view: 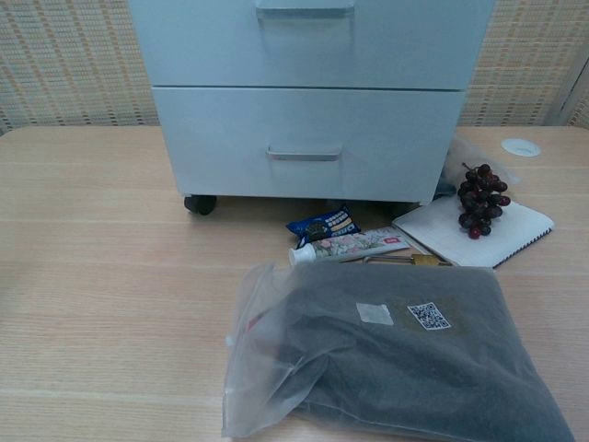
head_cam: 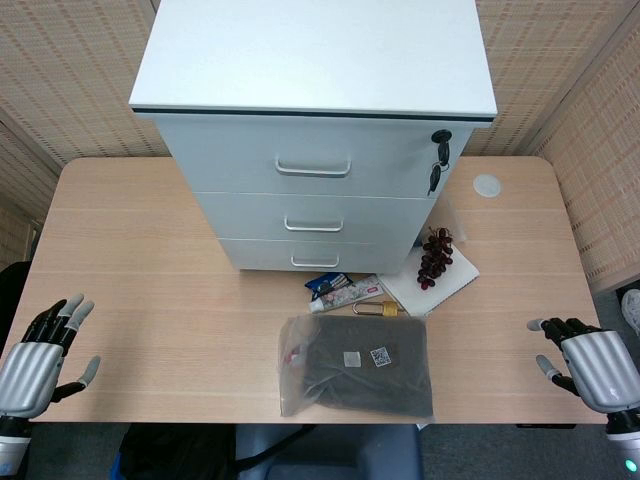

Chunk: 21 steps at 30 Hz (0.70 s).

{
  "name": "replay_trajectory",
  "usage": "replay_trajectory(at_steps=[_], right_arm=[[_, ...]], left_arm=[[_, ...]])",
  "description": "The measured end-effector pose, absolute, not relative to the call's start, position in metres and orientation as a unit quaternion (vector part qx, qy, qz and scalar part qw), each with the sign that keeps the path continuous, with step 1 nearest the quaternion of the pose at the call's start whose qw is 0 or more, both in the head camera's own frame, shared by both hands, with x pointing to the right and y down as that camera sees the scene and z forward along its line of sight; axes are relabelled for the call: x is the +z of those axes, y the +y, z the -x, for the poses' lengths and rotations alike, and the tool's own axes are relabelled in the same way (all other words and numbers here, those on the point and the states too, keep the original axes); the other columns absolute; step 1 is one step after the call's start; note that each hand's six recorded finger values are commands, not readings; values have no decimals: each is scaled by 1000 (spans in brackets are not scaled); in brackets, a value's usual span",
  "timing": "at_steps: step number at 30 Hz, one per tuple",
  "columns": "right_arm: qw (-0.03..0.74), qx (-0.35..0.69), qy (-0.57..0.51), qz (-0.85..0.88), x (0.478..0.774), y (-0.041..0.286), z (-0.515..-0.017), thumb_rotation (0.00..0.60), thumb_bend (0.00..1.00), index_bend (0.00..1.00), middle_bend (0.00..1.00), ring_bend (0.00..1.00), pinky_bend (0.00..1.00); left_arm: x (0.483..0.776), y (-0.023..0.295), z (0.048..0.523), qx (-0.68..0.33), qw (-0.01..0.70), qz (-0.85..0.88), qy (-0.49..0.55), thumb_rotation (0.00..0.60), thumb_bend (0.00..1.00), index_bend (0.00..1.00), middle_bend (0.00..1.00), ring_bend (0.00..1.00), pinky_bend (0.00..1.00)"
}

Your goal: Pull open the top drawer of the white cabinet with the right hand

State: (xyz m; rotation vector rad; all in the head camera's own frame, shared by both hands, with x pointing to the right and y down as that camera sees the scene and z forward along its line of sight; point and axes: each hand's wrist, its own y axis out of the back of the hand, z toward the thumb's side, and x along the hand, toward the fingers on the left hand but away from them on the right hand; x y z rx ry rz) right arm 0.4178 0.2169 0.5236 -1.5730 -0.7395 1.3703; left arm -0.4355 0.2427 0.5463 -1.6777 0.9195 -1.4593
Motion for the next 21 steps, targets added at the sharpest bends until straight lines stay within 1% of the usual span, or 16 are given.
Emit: replay_trajectory(at_steps=[11, 14, 21], right_arm=[[464, 534, -306, 637, 520, 210, -410, 600, 235, 356, 472, 458, 702], [483, 517, -308, 636, 515, 202, -401, 600, 235, 356, 472, 458, 688], [557, 455, -308, 622, 496, 169, -360, 600, 235, 356, 480, 467, 681]], left_arm=[[547, 241, 434, -564, 361, 651, 357, 600, 376, 72, 0, 30, 115], [546, 240, 433, -563, 362, 652, 356, 600, 376, 72, 0, 31, 115], [544, 239, 431, -558, 364, 654, 359, 600, 376, 72, 0, 31, 115]])
